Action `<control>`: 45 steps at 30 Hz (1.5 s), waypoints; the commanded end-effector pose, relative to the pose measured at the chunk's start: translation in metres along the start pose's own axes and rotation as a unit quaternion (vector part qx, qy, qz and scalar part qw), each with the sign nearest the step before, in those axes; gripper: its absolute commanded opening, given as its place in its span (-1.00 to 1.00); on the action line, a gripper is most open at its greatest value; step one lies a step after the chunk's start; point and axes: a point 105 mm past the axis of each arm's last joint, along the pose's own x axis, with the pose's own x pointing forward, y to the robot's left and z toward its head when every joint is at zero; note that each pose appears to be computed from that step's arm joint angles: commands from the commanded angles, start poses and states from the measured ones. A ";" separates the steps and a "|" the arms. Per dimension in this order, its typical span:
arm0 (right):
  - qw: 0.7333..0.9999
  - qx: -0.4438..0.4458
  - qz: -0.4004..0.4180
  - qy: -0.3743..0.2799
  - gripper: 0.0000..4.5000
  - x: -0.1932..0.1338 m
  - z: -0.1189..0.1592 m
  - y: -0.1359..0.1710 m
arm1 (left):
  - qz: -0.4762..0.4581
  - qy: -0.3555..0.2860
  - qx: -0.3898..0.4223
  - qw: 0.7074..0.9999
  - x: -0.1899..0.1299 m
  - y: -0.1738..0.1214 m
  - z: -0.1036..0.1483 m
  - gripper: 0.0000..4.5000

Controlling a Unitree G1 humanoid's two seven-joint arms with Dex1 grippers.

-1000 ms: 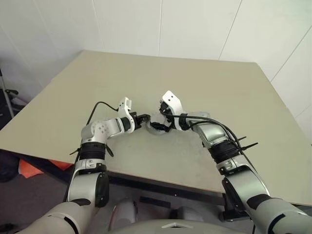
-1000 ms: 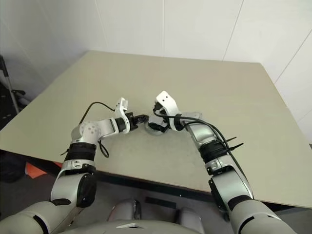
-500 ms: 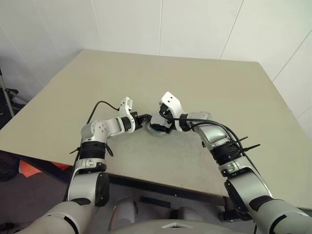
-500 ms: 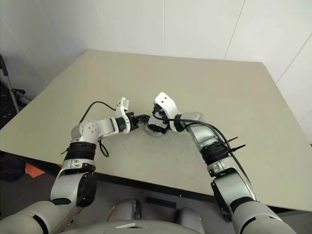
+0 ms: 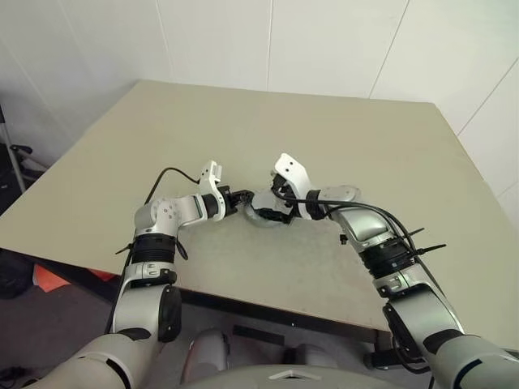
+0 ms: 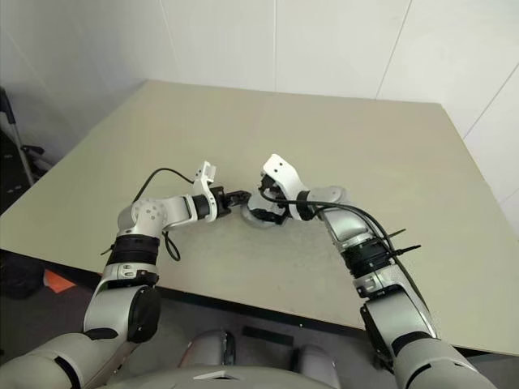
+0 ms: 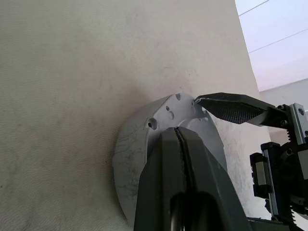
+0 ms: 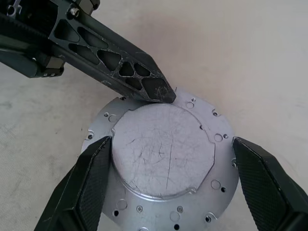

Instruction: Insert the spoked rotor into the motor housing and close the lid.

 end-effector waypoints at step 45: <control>0.944 0.308 -0.115 0.006 0.99 -0.095 -0.012 -0.080 | 0.012 0.012 0.008 1.000 0.003 0.006 -0.009 -1.00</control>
